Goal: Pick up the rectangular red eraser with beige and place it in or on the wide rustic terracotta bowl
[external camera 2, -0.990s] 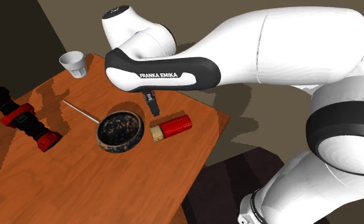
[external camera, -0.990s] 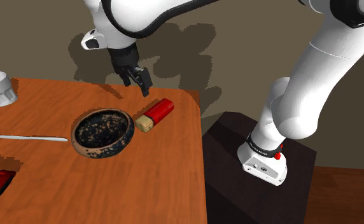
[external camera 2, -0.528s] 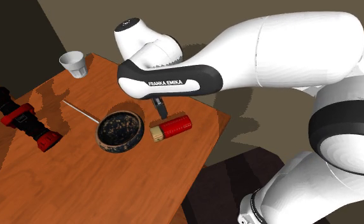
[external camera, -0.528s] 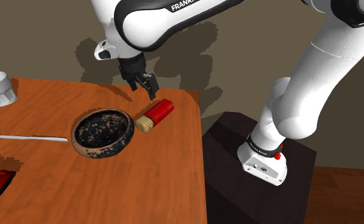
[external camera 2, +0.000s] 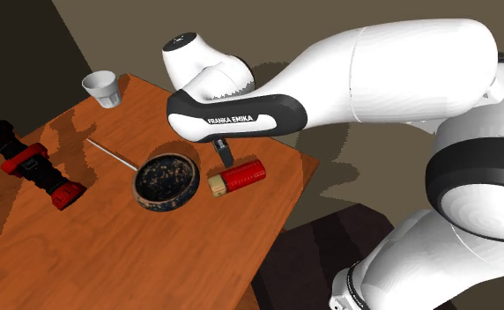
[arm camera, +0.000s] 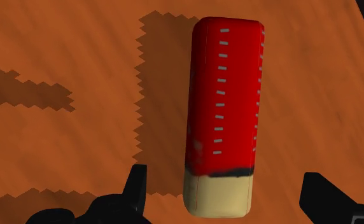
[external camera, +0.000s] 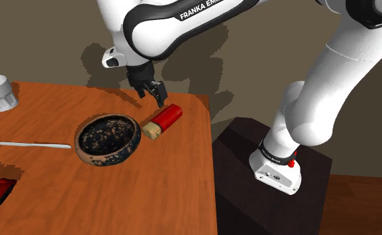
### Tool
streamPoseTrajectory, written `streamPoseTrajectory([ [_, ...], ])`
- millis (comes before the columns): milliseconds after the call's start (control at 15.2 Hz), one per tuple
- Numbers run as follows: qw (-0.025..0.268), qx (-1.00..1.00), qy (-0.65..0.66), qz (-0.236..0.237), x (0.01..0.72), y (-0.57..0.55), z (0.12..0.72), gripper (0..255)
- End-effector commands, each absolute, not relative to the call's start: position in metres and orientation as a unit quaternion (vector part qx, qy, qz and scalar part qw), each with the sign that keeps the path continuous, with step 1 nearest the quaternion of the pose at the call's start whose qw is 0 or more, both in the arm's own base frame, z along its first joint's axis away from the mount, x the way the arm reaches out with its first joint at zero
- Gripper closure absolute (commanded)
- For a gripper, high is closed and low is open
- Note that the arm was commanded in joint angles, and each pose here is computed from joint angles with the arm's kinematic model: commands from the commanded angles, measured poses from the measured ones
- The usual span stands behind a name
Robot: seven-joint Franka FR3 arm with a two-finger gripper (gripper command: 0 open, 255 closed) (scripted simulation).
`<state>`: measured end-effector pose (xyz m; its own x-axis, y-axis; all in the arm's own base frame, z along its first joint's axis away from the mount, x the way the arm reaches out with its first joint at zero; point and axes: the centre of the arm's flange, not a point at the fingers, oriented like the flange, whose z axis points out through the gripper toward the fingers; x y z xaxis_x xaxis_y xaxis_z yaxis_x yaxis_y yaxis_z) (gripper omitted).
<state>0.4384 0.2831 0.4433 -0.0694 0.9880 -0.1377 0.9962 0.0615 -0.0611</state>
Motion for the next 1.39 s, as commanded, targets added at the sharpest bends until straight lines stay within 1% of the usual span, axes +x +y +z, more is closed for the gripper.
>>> streamPoseTrajectory([
  [0,0.029,0.681,0.728,-0.070,0.438,0.283,0.443,0],
  [66,0.029,0.681,0.728,-0.070,0.438,0.283,0.443,255],
  [660,0.029,0.681,0.728,-0.070,0.438,0.283,0.443,255],
  [726,0.029,0.681,0.728,-0.070,0.438,0.283,0.443,0],
  [1122,0.012,0.682,0.731,0.015,0.401,0.226,0.379,0],
  [1320,0.012,0.682,0.731,0.015,0.401,0.226,0.363,0],
])
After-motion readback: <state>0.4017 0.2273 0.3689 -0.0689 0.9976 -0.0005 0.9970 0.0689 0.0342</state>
